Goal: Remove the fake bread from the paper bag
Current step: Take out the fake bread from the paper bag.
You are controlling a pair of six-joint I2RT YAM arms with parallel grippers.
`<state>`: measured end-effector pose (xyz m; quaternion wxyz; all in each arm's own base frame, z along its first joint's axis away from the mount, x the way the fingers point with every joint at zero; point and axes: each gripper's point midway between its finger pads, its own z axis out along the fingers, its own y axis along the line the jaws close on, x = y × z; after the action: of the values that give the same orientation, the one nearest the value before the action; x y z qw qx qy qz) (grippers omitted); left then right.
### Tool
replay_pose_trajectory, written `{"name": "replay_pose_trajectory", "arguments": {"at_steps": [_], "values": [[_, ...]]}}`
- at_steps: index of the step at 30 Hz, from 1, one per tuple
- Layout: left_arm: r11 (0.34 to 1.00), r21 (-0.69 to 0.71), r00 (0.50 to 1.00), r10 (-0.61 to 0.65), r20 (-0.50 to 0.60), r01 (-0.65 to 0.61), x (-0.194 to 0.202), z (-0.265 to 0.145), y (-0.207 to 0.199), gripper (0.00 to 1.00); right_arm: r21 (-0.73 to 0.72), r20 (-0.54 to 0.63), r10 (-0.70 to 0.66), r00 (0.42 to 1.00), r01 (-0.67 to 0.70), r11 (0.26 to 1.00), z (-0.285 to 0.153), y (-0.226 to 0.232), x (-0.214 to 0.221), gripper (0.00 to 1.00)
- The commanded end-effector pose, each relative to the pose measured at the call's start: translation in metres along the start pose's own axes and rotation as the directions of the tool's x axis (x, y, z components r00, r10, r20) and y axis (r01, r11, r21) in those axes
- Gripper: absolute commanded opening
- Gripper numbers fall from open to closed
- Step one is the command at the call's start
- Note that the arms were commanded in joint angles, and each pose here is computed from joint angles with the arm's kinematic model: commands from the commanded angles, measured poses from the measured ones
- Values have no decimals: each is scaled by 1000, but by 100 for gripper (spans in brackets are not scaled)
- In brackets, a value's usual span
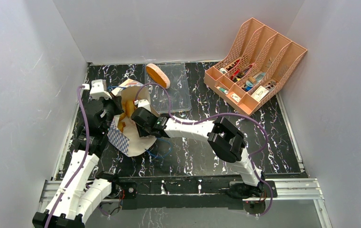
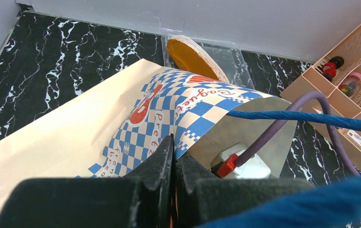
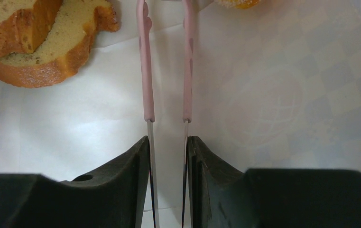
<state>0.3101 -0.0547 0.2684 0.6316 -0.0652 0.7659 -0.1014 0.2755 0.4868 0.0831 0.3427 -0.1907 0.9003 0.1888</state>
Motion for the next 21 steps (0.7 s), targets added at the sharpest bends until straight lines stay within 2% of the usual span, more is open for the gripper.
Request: {"name": "replay_pose_trajectory", "arguments": {"at_steps": [1, 21], "values": [[999, 34, 1000, -18, -7, 18, -4, -1, -8, 0, -63, 86, 28, 996, -23, 998, -15, 13, -35, 31], [998, 49, 999, -32, -23, 33, 0, 1, -11, 0, -9, 140, 12, 990, -11, 1000, 5, 10, -46, 34]]}}
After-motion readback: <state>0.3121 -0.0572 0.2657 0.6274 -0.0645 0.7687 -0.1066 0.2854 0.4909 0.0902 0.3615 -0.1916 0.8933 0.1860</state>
